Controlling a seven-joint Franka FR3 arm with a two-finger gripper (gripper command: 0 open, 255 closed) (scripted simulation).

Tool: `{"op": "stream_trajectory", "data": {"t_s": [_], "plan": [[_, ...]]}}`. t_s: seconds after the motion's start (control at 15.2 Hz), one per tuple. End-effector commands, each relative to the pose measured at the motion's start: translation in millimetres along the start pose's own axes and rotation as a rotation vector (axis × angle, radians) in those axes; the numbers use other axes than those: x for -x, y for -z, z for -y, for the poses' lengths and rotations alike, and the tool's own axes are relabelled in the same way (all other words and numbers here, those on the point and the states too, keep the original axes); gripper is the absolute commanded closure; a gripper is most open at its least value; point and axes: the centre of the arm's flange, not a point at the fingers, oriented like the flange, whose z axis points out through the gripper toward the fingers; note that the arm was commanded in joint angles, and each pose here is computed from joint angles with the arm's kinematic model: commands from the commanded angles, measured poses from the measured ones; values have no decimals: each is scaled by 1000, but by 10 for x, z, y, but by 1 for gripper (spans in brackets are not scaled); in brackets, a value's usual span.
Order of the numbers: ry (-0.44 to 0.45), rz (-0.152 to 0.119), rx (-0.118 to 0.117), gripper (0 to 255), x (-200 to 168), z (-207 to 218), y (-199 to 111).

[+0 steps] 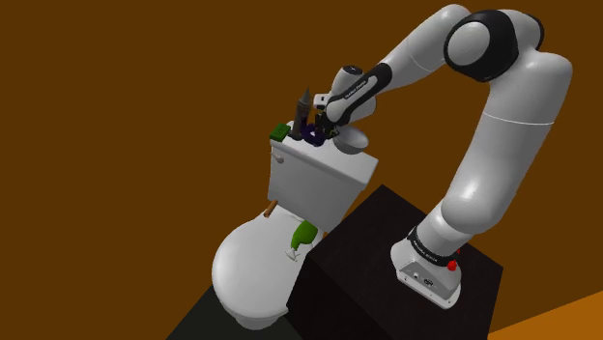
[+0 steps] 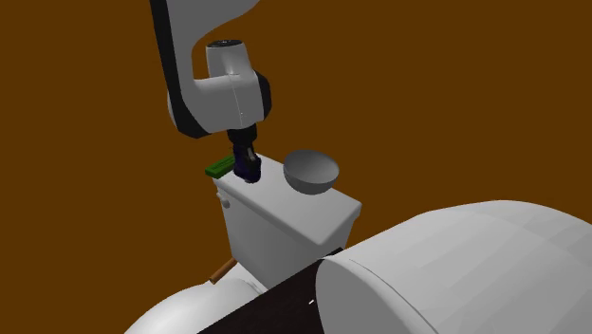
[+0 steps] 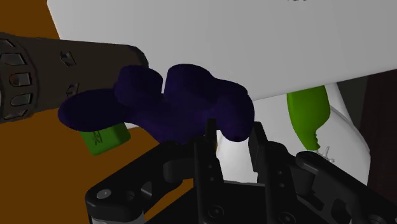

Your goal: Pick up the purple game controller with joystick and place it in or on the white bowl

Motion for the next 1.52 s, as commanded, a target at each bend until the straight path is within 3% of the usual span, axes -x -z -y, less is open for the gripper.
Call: {"op": "stream_trajectory", "data": {"t_s": [0.0,0.86,1.45], "plan": [[0,0,0,255,16,-23,113],[0,0,0,255,89,-164,753],[0,0,0,255,1156,353,691]]}}
